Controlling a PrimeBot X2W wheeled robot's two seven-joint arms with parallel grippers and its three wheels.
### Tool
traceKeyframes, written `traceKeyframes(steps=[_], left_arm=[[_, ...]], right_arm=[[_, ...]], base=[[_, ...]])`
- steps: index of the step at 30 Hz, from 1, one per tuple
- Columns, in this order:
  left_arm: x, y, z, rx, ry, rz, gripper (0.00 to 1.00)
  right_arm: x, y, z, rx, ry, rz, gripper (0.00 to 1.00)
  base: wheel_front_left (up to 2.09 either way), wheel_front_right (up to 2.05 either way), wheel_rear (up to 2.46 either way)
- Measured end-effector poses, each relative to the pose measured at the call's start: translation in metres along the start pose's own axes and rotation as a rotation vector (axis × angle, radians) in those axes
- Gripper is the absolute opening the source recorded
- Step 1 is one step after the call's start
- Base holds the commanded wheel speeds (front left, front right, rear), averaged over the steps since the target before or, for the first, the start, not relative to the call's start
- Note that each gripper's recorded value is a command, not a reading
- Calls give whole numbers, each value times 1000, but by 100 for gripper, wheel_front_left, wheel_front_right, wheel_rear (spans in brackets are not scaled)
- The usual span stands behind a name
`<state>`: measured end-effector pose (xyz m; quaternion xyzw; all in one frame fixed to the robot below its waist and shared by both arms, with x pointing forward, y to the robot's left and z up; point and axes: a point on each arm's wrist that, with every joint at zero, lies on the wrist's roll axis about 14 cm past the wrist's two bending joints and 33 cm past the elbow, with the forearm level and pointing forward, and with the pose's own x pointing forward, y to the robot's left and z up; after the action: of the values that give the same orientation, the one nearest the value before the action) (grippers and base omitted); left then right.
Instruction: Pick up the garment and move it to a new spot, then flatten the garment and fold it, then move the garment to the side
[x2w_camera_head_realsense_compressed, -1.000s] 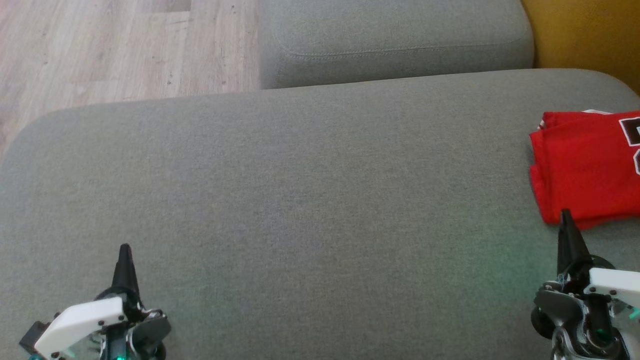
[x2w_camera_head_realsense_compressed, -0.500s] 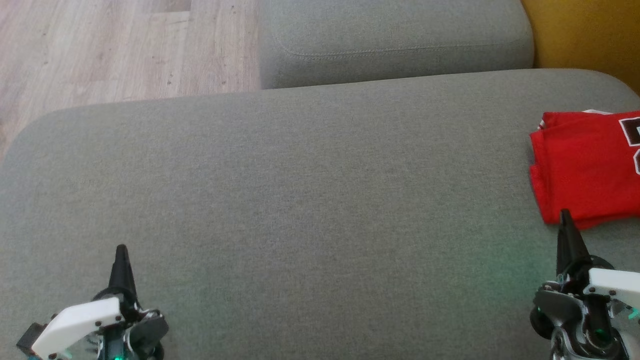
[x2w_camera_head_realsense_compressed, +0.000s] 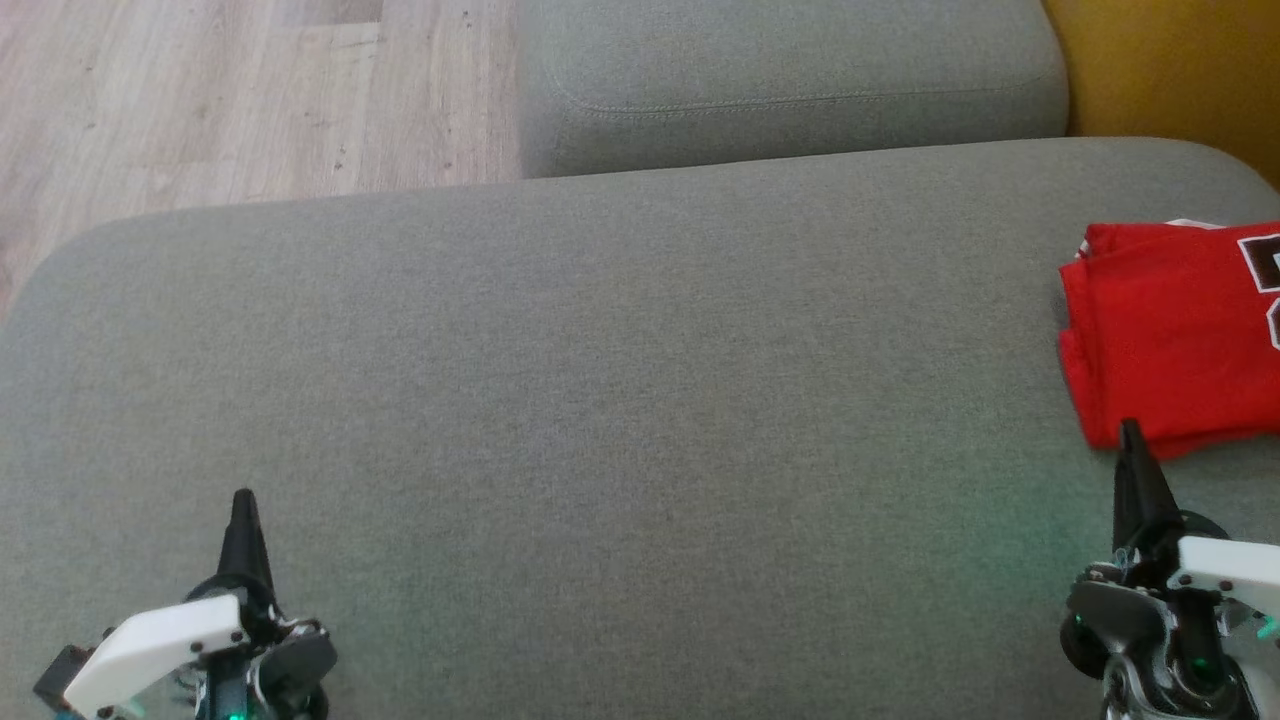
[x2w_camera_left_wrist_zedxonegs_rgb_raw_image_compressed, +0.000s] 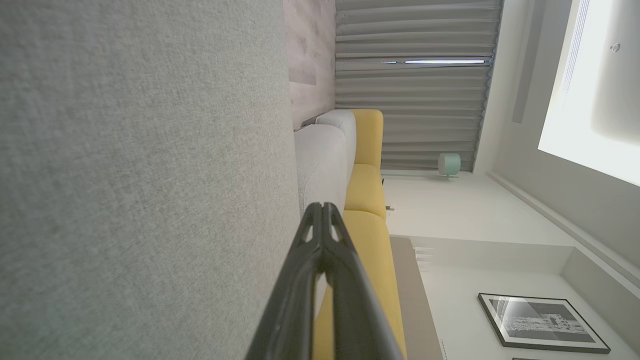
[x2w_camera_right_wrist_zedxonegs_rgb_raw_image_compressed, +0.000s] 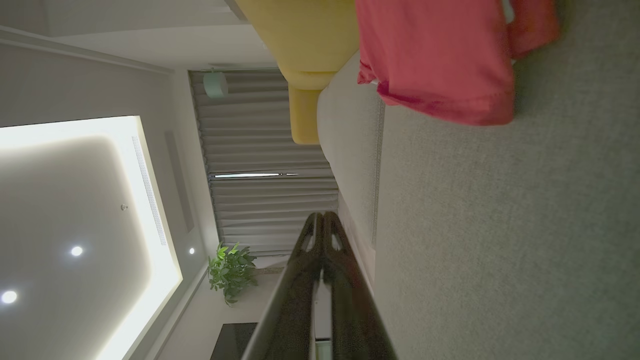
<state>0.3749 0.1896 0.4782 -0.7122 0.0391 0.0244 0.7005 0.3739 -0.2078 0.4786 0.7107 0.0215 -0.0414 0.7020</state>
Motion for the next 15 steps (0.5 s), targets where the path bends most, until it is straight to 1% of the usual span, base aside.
traceKeyframes(steps=[15], left_arm=[[0, 0, 0, 0, 2, 0, 0]], right_arm=[[0, 0, 0, 4, -3, 0, 0]], base=[[0, 0, 0]])
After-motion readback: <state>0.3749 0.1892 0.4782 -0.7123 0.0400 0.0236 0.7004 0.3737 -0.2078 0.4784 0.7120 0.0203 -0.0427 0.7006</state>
